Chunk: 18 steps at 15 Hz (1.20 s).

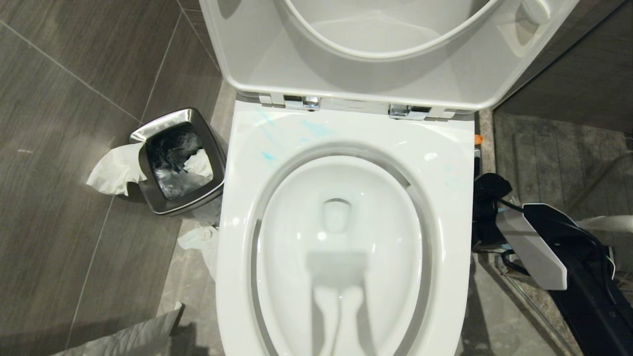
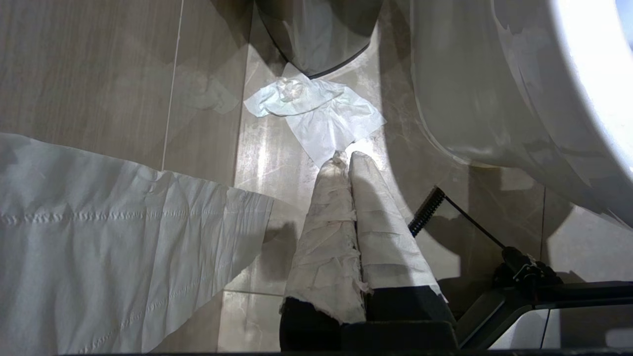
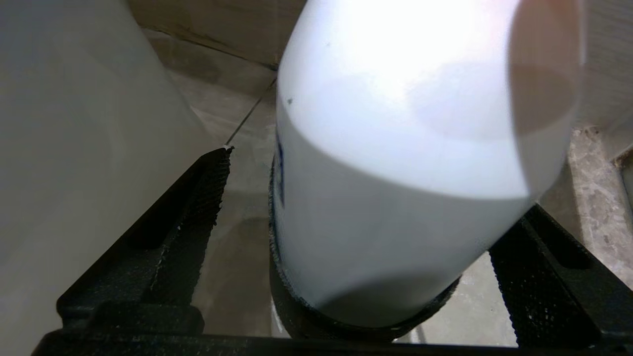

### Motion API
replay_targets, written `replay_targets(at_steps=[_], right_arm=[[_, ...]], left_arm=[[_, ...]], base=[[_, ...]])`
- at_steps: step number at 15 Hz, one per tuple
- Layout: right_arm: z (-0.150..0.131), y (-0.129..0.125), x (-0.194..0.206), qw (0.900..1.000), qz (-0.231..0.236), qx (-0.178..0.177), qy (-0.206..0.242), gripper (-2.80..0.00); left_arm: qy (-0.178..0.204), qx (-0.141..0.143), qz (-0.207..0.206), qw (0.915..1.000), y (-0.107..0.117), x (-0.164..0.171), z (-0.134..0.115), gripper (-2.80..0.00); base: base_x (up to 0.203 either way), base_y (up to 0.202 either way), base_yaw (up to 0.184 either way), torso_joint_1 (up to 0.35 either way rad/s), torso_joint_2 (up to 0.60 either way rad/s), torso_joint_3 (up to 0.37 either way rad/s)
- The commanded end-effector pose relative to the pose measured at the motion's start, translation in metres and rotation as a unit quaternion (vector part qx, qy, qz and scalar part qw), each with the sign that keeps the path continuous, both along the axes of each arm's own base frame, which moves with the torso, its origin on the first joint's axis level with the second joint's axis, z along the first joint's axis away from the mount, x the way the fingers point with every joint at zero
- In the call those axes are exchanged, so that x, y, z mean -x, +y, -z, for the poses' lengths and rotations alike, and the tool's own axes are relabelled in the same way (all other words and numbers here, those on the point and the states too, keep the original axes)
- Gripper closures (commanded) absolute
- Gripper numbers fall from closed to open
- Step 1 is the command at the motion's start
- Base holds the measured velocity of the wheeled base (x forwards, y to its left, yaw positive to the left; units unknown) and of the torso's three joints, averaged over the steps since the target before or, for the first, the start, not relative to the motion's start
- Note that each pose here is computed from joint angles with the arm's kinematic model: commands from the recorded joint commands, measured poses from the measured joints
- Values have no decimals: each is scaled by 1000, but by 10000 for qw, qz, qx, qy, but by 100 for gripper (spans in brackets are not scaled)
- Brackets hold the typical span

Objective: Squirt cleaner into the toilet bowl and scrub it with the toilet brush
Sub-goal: Pour in the cleaning agent

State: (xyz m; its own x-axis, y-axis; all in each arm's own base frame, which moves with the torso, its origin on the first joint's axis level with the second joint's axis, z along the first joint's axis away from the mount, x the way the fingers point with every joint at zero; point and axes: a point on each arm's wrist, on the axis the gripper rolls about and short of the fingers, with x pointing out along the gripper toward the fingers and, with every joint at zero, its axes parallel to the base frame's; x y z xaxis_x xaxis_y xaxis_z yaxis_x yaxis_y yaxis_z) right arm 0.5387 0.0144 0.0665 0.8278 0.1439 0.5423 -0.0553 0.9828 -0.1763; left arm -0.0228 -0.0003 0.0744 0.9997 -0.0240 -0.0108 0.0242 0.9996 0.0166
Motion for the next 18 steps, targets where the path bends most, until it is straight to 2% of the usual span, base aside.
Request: replay_targets(at_steps=[1, 2, 3, 13, 18], right_arm=[[3, 0, 0, 10000, -1, 6, -30, -280], [1, 0, -1, 10000, -1, 5, -83, -280], [1, 0, -2, 9999, -1, 4, -116, 0], [0, 0, -2, 9999, -77, 55, -136, 0], [-26, -1, 5, 9997, -42, 26, -246, 0]], left_arm=[[5, 0, 3, 10000, 0, 0, 0, 0], [8, 0, 3, 10000, 0, 0, 0, 0], [0, 0, 3, 10000, 0, 0, 0, 0], [9, 0, 3, 10000, 0, 0, 0, 0], [7, 0, 3, 10000, 0, 0, 0, 0]], base=[[0, 0, 0, 0, 0, 0], [0, 0, 0, 0, 0, 0], [0, 0, 0, 0, 0, 0], [0, 0, 0, 0, 0, 0], [0, 0, 0, 0, 0, 0]])
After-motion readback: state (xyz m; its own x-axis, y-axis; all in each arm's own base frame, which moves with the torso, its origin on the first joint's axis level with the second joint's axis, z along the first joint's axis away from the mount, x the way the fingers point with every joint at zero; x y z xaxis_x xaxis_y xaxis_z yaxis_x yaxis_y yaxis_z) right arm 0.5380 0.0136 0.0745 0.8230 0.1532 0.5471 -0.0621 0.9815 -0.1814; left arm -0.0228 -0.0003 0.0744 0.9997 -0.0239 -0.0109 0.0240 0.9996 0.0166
